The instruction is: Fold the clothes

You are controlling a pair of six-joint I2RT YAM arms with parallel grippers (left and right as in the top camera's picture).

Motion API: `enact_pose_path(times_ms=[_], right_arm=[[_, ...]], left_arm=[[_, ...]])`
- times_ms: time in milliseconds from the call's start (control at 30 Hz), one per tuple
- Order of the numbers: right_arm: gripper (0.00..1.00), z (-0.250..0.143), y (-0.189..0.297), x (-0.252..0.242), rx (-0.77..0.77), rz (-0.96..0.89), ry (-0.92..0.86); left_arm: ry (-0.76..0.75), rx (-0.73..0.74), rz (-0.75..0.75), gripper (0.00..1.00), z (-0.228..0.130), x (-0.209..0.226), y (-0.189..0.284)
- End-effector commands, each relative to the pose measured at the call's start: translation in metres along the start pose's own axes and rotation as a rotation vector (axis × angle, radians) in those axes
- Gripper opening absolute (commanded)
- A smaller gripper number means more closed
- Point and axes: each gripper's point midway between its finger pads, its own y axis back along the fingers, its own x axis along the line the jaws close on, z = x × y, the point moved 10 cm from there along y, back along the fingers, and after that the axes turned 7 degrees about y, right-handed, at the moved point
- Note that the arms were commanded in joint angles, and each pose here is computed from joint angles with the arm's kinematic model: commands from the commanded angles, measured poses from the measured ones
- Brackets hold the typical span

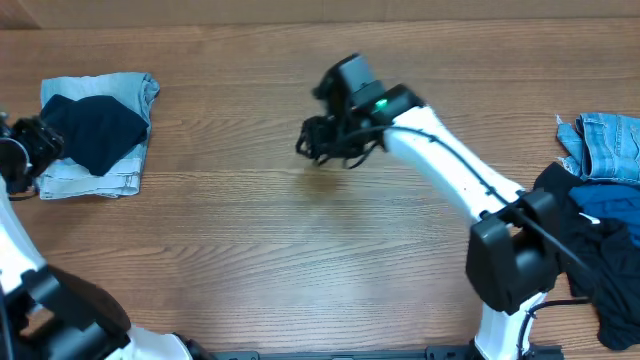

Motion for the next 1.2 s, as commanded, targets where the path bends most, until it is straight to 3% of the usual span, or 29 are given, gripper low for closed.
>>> enact_pose_path(times_ms=[0, 100, 167, 233, 367, 533, 600, 667, 700, 967, 1167], right_arm=[[0.83, 0.014, 0.067, -0.037, -0.122, -0.036, -0.044], [0.87, 0.011, 0.096, -0.094, -0.131, -0.107, -0.202], [0.98, 0.007, 0.122, -0.138, -0.173, -0.159, -0.315], [1.00, -0.002, 0.144, -0.172, -0.200, -0.184, -0.419], [1.00, -0.017, 0.162, -0.199, -0.196, -0.208, -0.518], [1.00, -0.018, 0.163, -0.200, -0.192, -0.209, -0.524], [1.00, -0.018, 0.163, -0.200, -0.192, -0.209, -0.524], [1.00, -0.018, 0.163, -0.200, -0.192, -0.209, -0.524], [1.00, -0.018, 0.163, -0.200, -0.192, -0.209, -0.524], [1.00, -0.018, 0.163, -0.200, -0.192, -0.209, -0.524], [1.00, -0.018, 0.163, -0.200, -0.192, -0.209, -0.524]], left_arm=[[0.027, 0.065, 0.037, 0.65, -0.001, 0.013, -0.043], [0.029, 0.082, 0.059, 0.64, 0.003, 0.022, -0.068], [0.024, 0.080, 0.069, 0.64, 0.005, 0.025, -0.079], [0.012, 0.063, 0.081, 0.65, 0.009, 0.028, -0.087], [-0.021, 0.080, 0.073, 0.63, 0.008, 0.025, -0.114], [-0.104, 0.118, 0.019, 0.53, -0.006, -0.008, -0.137], [-0.105, 0.110, 0.015, 0.38, -0.006, -0.012, -0.138], [-0.065, 0.121, 0.011, 0.09, -0.007, -0.012, -0.137], [-0.055, 0.129, -0.009, 0.04, -0.007, -0.012, -0.136], [0.016, 0.087, -0.332, 0.04, 0.005, -0.055, -0.064], [0.065, 0.191, -0.362, 0.04, -0.020, -0.088, -0.065]])
